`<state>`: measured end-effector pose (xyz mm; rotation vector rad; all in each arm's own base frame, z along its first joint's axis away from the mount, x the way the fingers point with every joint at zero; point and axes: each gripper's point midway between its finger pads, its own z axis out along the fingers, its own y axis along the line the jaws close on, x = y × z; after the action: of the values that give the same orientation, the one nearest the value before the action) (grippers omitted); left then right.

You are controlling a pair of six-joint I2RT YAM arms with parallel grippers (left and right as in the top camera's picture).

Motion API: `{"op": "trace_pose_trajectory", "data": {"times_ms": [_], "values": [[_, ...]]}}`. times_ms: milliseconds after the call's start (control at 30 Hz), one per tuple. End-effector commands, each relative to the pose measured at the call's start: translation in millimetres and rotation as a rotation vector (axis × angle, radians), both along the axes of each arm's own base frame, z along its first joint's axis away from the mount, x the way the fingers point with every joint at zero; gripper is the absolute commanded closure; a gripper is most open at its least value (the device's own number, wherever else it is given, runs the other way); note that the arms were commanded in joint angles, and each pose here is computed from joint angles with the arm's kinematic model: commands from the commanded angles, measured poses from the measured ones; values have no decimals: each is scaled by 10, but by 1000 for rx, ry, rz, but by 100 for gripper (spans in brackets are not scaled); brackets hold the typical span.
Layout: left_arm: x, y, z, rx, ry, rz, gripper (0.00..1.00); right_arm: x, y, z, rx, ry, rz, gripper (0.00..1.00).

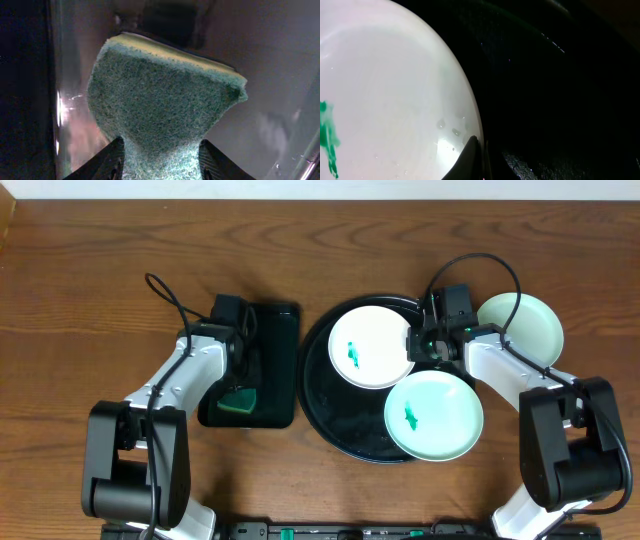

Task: Clean dirty plates on tray and stack at the side
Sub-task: 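Grasp the green sponge with the left gripper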

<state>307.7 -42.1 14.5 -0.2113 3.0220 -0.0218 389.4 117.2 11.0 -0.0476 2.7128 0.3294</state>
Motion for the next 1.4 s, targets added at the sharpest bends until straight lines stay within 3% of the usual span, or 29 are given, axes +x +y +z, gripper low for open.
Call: {"op": "trace_pose_trajectory", "data": {"times_ms": [0, 867, 1100, 1367], "values": [[105, 2, 178, 0, -53, 11, 51, 22, -8, -8, -4, -1, -11, 96], [31, 21, 200, 13, -59, -56, 52, 24, -7, -7, -4, -1, -11, 93], [37, 20, 199, 13, -62, -56, 62, 24, -7, -7, -4, -1, -11, 93], [-38, 44, 139, 23, -40, -55, 63, 24, -8, -7, -4, -1, -11, 92]]}}
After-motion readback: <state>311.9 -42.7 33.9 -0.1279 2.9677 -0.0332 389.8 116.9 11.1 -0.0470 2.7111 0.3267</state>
